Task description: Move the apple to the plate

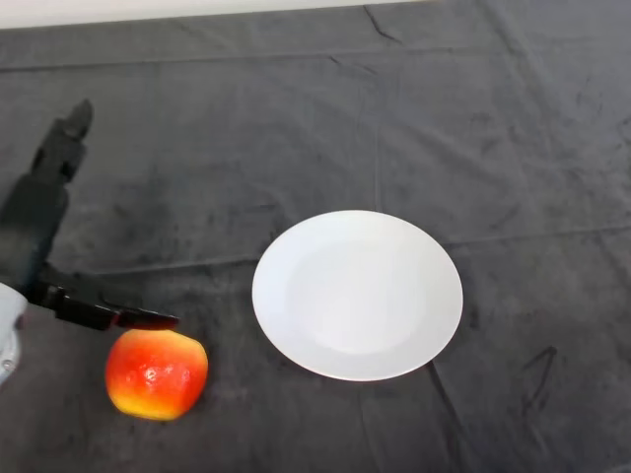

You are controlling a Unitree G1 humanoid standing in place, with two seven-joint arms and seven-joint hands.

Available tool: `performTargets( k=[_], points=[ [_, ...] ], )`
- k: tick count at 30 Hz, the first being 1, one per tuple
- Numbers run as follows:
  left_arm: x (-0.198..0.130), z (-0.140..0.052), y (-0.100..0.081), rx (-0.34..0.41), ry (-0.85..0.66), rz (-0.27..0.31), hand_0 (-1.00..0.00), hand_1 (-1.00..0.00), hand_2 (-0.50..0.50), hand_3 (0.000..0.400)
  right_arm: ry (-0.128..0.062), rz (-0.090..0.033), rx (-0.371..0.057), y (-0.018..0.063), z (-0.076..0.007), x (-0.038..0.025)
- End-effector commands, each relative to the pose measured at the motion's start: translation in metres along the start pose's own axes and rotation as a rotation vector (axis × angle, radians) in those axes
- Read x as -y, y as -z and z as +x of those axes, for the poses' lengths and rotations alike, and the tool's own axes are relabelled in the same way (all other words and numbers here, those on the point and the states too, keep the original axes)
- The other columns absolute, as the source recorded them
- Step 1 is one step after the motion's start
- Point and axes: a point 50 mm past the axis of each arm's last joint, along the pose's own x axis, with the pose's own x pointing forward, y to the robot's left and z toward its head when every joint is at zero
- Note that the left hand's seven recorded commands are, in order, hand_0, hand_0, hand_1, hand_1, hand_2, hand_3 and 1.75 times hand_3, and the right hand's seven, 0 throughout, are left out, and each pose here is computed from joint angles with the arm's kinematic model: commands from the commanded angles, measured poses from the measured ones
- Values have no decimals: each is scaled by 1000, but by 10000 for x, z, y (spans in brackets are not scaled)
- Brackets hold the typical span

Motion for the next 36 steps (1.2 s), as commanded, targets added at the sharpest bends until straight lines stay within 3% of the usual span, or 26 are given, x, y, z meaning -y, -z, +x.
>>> performTargets(
  k=[1, 13, 23, 36],
  points=[
    [75, -74, -59, 18, 46, 35, 0, 0, 0, 0, -3, -29, -29, 125, 15, -9],
    [357, -273, -71, -1, 238, 114, 0, 0, 0, 0, -3, -29, -30, 124, 14, -9],
    [367, -343, 17, -41, 386, 235, 0, 0, 0, 0, -3, -30, -31, 123, 15, -9],
    [378, -365, 171, -107, 444, 374, 0, 0, 0, 0, -2, -30, -32, 122, 15, -9]
  ],
)
